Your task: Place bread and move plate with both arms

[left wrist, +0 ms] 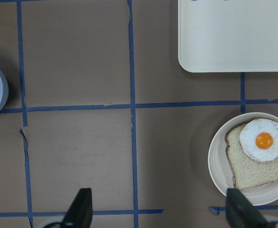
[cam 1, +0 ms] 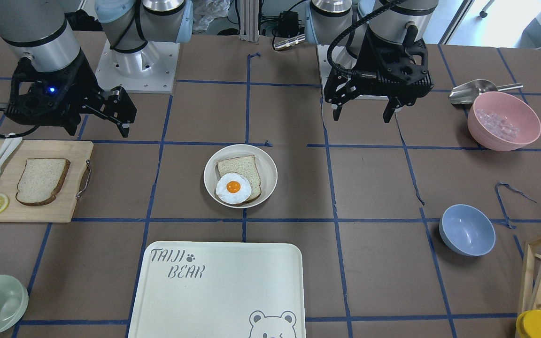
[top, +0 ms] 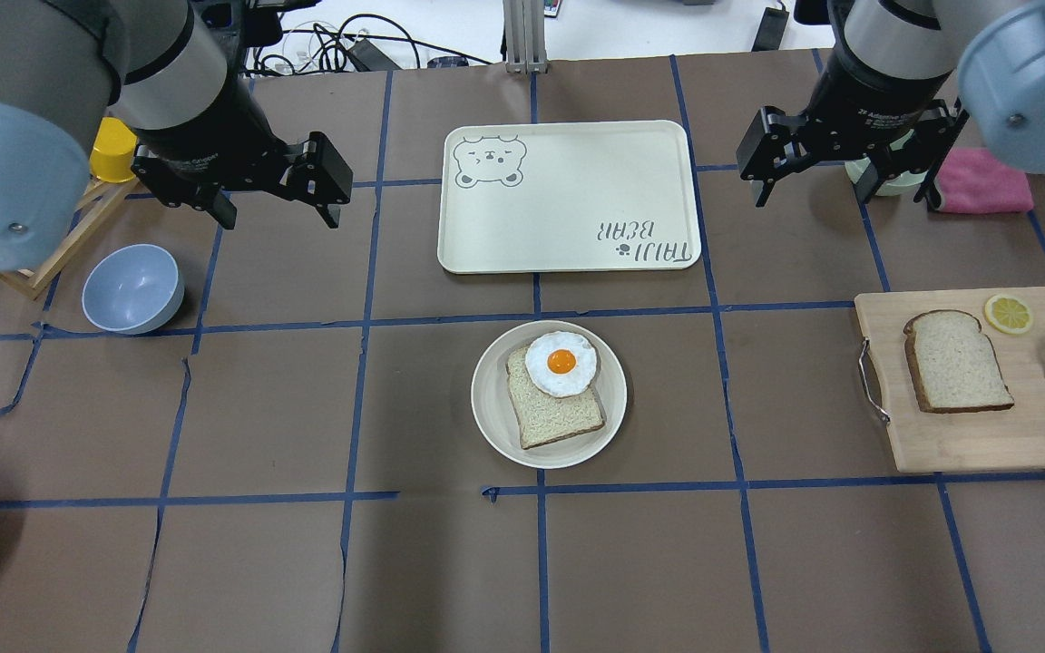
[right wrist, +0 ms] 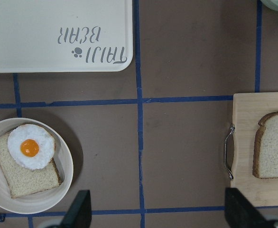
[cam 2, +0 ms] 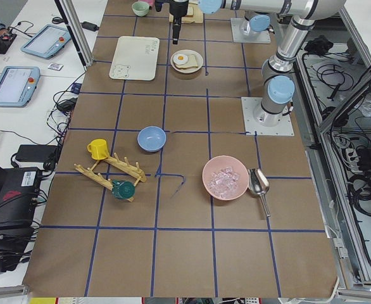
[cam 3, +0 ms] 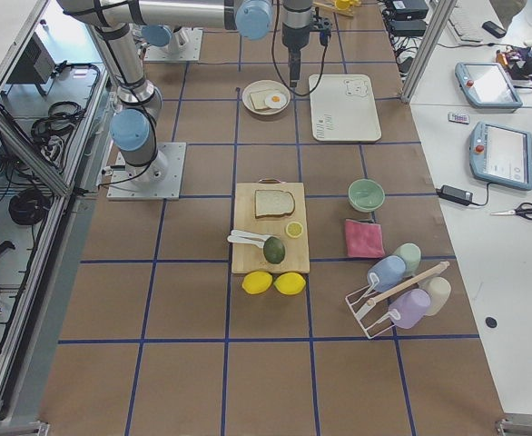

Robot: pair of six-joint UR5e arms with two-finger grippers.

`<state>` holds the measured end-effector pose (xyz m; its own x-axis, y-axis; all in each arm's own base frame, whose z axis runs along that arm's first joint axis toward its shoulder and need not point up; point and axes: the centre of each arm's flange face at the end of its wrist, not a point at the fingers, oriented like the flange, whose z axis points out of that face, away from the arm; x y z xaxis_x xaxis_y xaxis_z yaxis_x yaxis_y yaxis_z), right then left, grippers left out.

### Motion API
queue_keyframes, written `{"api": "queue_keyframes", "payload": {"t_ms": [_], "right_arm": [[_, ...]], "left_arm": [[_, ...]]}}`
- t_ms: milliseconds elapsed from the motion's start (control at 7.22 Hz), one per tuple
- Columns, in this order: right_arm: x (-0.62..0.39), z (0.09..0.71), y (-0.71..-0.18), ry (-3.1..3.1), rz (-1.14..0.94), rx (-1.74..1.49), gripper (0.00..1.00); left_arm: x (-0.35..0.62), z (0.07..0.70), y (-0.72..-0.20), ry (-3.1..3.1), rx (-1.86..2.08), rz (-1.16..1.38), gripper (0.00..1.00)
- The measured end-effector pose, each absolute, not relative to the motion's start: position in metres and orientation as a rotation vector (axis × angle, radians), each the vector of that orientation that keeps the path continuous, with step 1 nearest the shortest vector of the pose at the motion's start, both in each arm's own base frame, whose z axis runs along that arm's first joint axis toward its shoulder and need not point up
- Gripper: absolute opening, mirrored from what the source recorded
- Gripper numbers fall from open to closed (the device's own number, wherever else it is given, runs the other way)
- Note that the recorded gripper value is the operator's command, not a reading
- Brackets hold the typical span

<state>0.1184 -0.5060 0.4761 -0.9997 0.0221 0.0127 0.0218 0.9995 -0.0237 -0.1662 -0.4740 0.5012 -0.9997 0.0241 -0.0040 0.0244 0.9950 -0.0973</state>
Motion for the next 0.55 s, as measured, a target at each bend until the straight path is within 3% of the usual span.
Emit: {"api": "queue_keyframes", "payload": {"t_ms": [554], "right_arm": [[0.1178,0.4742,-0.5051,-3.123,0.03,-0.036,1.0]], "left_arm": [[-0.1658,0.5018,-0.473,3.133,0.038,-0.152,1.0]]}}
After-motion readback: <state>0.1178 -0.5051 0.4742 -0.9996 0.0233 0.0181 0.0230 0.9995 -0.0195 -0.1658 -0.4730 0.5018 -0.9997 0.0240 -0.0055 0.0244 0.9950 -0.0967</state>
